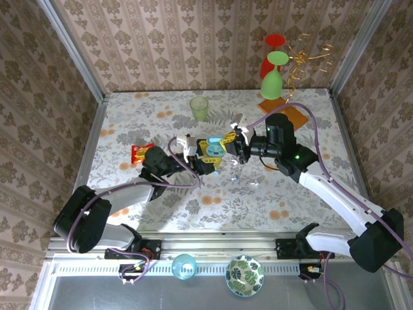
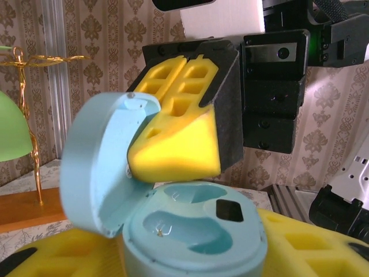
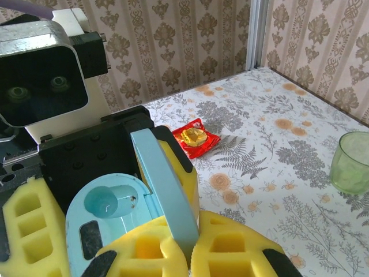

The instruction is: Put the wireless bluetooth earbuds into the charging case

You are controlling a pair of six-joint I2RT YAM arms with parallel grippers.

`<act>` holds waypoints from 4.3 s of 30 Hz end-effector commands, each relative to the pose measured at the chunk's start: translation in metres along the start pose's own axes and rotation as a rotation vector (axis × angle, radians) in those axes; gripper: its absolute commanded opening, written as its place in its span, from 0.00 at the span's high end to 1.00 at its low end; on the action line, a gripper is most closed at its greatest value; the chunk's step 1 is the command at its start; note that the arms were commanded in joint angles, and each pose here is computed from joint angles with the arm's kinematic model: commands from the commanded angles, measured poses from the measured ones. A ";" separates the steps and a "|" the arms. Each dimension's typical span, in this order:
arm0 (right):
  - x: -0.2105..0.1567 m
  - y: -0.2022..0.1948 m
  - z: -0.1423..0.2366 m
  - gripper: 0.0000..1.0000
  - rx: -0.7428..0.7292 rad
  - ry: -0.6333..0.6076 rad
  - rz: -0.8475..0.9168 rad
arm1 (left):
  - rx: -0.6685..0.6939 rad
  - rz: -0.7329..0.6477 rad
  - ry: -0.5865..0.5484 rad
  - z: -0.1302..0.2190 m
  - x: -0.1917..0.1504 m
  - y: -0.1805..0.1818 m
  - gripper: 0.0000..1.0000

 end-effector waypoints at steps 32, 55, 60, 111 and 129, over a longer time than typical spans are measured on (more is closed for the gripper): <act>0.018 0.016 0.030 0.26 -0.024 -0.112 -0.052 | 0.072 -0.054 -0.026 0.011 -0.004 0.016 0.79; -0.161 -0.036 0.005 0.28 -0.415 0.195 -1.035 | 0.154 -0.086 -0.064 0.039 0.004 0.023 0.80; -0.194 -0.034 -0.012 0.38 -0.420 0.314 -1.171 | 0.153 -0.080 -0.067 0.039 0.003 0.023 0.80; -0.249 -0.026 -0.061 0.71 -0.294 0.481 -1.315 | 0.148 -0.078 -0.068 0.041 0.003 0.018 0.80; -0.229 -0.024 -0.066 0.68 -0.487 0.703 -1.026 | 0.296 -0.134 -0.042 0.074 0.001 0.021 0.80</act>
Point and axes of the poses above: each hand's point on the last joint's axis, 136 mm out from that joint toward the fingers, its own z axis back along the fingers, its own y axis along the line the jaws close on, x = y × z, the point moved 5 cm from there along z, back along the fingers, and after that the axes turned 7 degrees about z, right-handed, at the moved point
